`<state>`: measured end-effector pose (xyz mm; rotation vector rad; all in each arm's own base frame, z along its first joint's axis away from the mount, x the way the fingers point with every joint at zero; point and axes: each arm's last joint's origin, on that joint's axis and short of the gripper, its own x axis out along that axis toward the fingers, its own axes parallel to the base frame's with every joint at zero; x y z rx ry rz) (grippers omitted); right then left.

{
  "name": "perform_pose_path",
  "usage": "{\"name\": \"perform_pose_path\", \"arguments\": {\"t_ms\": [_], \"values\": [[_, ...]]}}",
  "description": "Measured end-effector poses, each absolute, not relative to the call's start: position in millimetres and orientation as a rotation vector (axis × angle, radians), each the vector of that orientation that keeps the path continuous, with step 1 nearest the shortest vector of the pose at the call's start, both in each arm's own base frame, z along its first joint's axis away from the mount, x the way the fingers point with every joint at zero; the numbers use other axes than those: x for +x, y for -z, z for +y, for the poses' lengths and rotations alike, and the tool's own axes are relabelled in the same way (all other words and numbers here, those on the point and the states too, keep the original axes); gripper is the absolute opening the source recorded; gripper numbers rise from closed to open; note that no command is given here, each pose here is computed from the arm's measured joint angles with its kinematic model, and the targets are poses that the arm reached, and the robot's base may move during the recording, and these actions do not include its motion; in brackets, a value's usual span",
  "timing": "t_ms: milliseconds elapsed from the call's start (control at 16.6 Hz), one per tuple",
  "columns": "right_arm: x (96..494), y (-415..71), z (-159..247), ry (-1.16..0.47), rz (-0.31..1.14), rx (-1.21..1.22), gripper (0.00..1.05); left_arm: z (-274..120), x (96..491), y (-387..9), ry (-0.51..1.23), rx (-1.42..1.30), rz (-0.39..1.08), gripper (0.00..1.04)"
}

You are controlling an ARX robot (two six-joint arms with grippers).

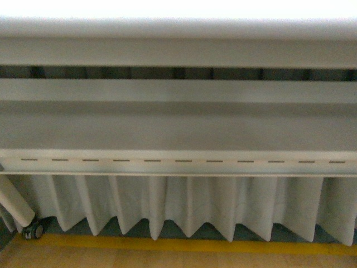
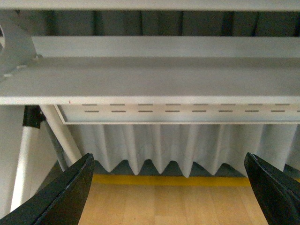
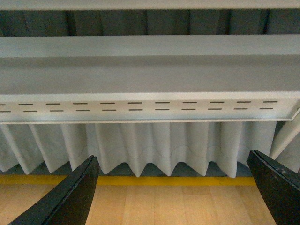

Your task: Wind up and store yellow beetle toy

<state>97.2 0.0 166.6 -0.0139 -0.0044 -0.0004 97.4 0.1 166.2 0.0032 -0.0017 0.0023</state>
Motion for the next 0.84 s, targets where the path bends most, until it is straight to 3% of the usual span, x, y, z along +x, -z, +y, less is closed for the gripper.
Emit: {"name": "perform_pose_path", "arguments": {"t_ms": [842], "values": [[97.2,-166.5,0.0,0.001,-0.002,-0.014,0.98,0.1,97.4,-166.1,-0.001,0.003,-0.001,0.98]]}}
